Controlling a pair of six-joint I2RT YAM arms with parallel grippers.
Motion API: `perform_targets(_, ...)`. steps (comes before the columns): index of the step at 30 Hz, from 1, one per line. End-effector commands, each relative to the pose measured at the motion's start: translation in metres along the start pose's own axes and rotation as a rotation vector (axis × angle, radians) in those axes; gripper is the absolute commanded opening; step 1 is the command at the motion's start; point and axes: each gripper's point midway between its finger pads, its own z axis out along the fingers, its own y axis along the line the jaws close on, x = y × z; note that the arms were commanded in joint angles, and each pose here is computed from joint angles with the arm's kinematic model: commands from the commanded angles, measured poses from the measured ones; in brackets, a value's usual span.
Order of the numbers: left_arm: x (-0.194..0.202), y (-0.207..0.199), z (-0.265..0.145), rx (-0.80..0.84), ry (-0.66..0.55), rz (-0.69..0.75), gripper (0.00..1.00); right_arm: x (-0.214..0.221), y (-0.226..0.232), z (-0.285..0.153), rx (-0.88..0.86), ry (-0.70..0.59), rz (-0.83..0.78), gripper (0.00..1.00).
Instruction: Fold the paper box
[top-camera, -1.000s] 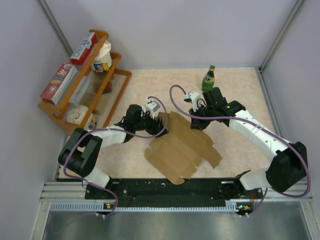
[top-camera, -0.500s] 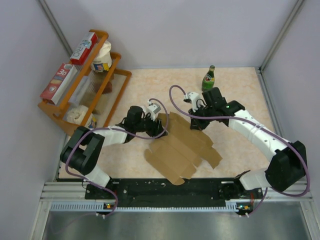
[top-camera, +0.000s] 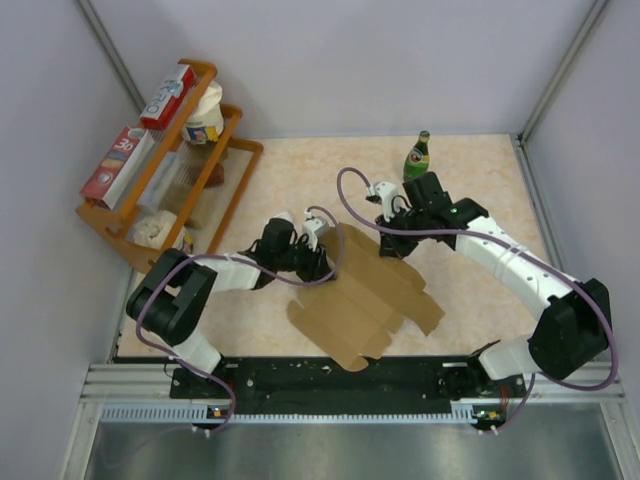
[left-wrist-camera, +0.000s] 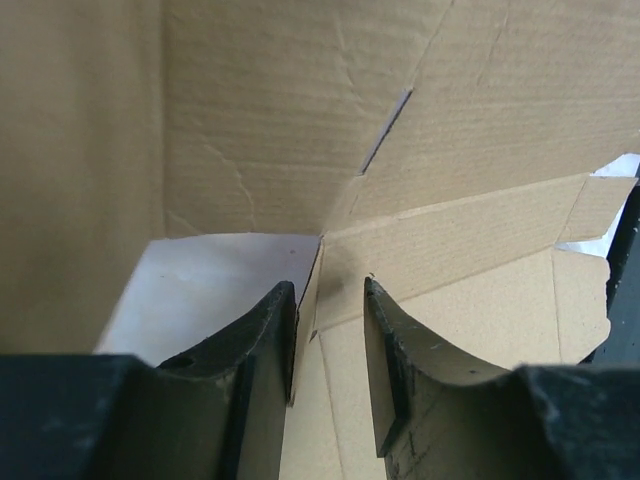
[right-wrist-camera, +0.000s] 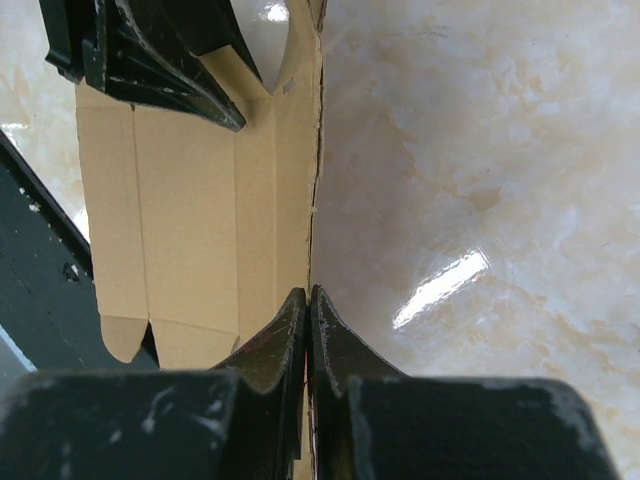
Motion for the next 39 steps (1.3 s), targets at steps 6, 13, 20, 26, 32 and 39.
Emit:
perform_targets(6, -0.014, 0.006, 0.002, -0.113, -0.005, 0.05, 0.31, -0.025, 0.004, -0.006, -0.004, -0.061, -0.045, 0.0)
perform_targets(13, -0.025, 0.009, -0.001, -0.246, -0.028, 0.088, 0.29, -0.026, 0.005, -0.006, -0.008, -0.066, -0.042, 0.0)
perform_targets(20, -0.033, 0.005, 0.002, -0.302, -0.057, 0.11, 0.29, -0.025, 0.007, -0.005, -0.019, -0.066, -0.034, 0.0)
perform_targets(26, -0.03, -0.004, 0.009, -0.332, -0.063, 0.14, 0.24, -0.028, 0.009, -0.006, -0.028, -0.084, -0.026, 0.0)
perform_targets(32, -0.025, -0.003, 0.01, -0.451, -0.054, 0.179, 0.21, -0.029, 0.01, -0.005, -0.032, -0.089, -0.019, 0.0)
perform_targets(39, -0.024, -0.001, 0.013, -0.604, -0.037, 0.229, 0.19, -0.027, 0.012, -0.002, -0.046, -0.093, -0.009, 0.0)
